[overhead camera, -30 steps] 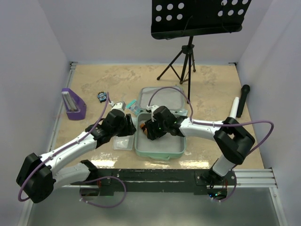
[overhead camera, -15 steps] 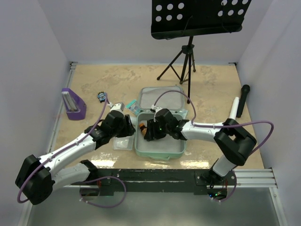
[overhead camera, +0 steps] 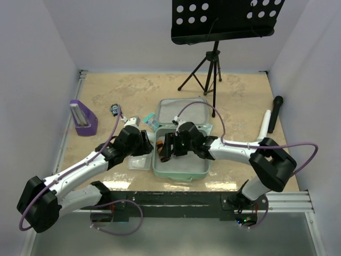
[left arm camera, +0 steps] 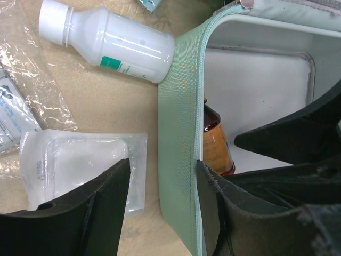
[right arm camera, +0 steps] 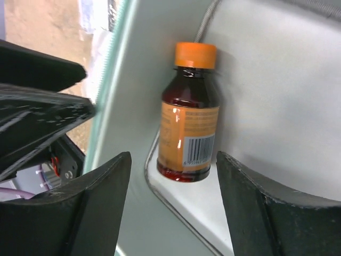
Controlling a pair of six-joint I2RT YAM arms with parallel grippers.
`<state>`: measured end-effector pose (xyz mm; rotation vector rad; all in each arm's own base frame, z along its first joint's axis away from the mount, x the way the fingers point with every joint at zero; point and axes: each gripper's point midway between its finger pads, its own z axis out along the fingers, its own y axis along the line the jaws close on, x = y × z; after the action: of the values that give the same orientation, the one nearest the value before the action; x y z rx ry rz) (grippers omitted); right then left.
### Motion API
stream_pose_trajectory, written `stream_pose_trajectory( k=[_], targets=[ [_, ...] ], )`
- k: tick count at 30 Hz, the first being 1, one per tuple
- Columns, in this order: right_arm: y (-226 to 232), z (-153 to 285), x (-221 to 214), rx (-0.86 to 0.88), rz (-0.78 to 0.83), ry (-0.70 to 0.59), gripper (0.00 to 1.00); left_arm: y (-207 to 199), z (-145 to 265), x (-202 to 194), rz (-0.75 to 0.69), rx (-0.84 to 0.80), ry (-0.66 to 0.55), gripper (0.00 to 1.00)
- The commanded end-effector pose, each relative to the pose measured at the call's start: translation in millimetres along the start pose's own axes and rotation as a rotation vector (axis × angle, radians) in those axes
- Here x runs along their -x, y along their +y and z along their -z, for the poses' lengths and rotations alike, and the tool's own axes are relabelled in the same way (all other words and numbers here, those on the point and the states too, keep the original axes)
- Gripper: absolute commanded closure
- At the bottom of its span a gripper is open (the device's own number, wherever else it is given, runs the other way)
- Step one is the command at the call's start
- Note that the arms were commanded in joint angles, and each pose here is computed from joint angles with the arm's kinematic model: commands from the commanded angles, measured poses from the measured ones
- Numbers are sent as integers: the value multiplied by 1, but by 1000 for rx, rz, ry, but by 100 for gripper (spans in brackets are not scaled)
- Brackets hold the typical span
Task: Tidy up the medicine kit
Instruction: Adjust the pill bottle in the medicine box.
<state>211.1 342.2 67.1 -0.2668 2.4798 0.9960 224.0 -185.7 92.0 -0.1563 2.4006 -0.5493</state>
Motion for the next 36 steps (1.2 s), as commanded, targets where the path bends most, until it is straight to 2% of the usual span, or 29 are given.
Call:
stream_pose_trajectory(
  k=[1, 3, 5, 9, 13, 20, 22, 27, 36],
  targets=[
    [15, 18, 28, -6, 74, -88, 30, -1, 0, 5, 10, -3, -26, 43],
    [10, 24, 33, -44, 99, -109, 30, 0, 0, 5, 6, 2, -24, 43],
    [0, 31, 33, -99, 124, -113, 36, 1, 1, 6, 6, 9, -29, 43],
    [-26, 32, 27, -204, 173, -101, 76, 5, 1, 6, 2, 24, -32, 43],
    [-39, 31, 15, -234, 193, -69, 99, 10, -1, 3, 3, 46, -27, 43],
    [-36, 31, -6, -217, 277, 16, 100, 9, -6, 3, -5, 58, -14, 44],
    [-27, 28, -24, -160, 305, 78, 100, 8, -6, 3, -12, 57, -11, 44],
    [-12, 18, -47, -96, 343, 135, 100, 9, -8, 3, -12, 63, -6, 44],
    [-2, -6, -23, -113, 283, 34, 100, 10, -9, 1, -10, 68, 2, 45]
  ],
)
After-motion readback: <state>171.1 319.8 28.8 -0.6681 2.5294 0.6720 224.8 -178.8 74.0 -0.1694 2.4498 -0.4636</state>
